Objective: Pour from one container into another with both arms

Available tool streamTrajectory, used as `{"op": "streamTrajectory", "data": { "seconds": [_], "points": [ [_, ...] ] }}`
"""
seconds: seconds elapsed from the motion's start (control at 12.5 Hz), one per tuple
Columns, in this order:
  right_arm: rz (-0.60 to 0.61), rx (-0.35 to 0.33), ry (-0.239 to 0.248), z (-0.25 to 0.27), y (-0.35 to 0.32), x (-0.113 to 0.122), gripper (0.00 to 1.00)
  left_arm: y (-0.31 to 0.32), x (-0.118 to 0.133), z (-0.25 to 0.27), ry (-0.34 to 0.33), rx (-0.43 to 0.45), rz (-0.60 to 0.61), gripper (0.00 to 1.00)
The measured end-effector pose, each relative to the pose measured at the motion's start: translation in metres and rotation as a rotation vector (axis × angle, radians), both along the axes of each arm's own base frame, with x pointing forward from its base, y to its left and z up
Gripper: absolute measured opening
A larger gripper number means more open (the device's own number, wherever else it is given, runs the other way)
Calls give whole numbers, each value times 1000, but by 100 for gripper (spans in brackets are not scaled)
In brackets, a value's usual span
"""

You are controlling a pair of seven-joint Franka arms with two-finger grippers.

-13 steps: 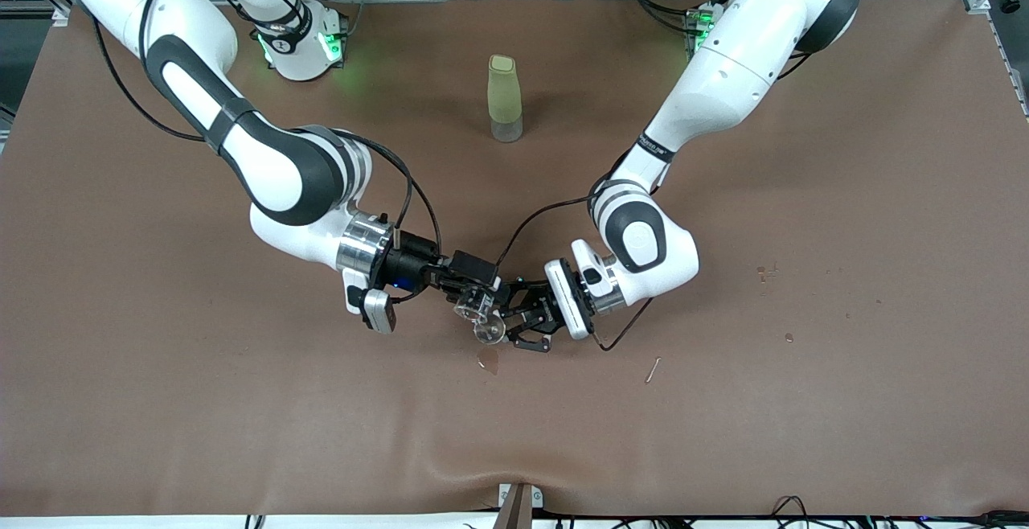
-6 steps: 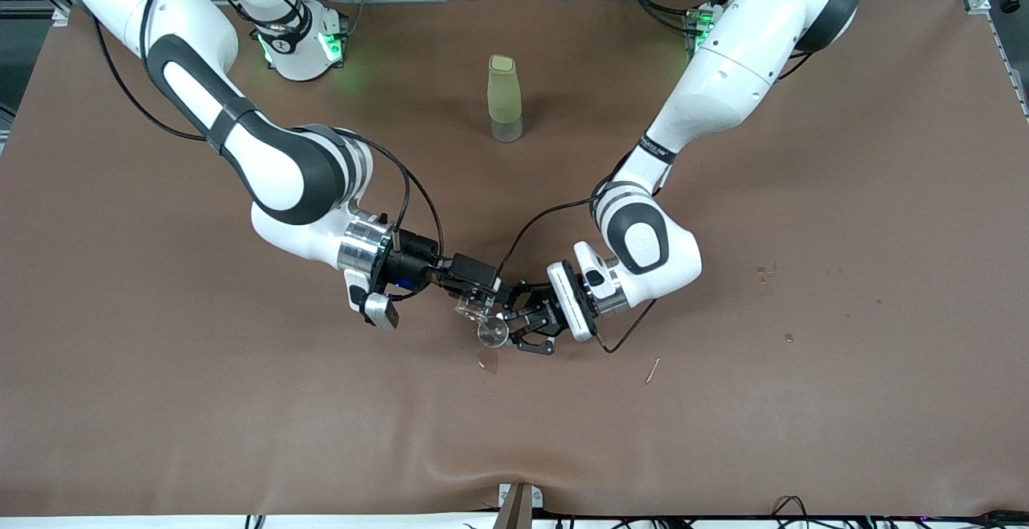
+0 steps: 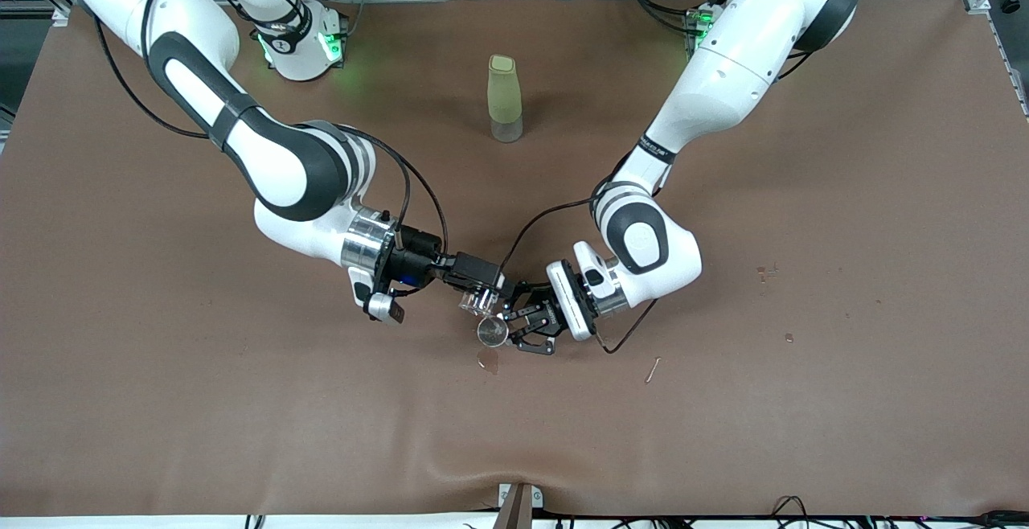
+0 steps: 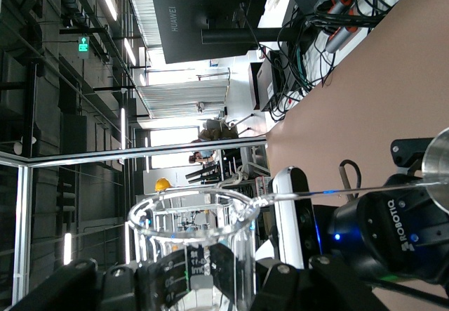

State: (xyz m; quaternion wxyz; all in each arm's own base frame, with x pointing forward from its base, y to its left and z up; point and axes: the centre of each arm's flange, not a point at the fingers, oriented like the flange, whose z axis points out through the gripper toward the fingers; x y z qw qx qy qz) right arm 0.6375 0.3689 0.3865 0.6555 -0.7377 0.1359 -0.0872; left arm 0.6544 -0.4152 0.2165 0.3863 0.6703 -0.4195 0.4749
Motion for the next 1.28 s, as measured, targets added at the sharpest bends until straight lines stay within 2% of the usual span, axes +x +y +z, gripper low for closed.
{"op": "streamTrajectory", "data": {
  "seconds": [0.4, 0.8, 1.12, 1.28],
  "points": [
    [-11, 23, 52, 2, -5, 0, 11, 1, 0, 0, -26, 10, -6, 21],
    [-17, 34, 78, 3, -10, 0, 11, 0, 1, 0, -48, 16, -12, 21],
    [-25, 60, 162, 2, -9, -1, 11, 0, 1, 1, -65, 22, -17, 21],
    [-28, 66, 176, 2, -10, -1, 11, 0, 1, 1, -67, 23, -17, 21]
  ]
}}
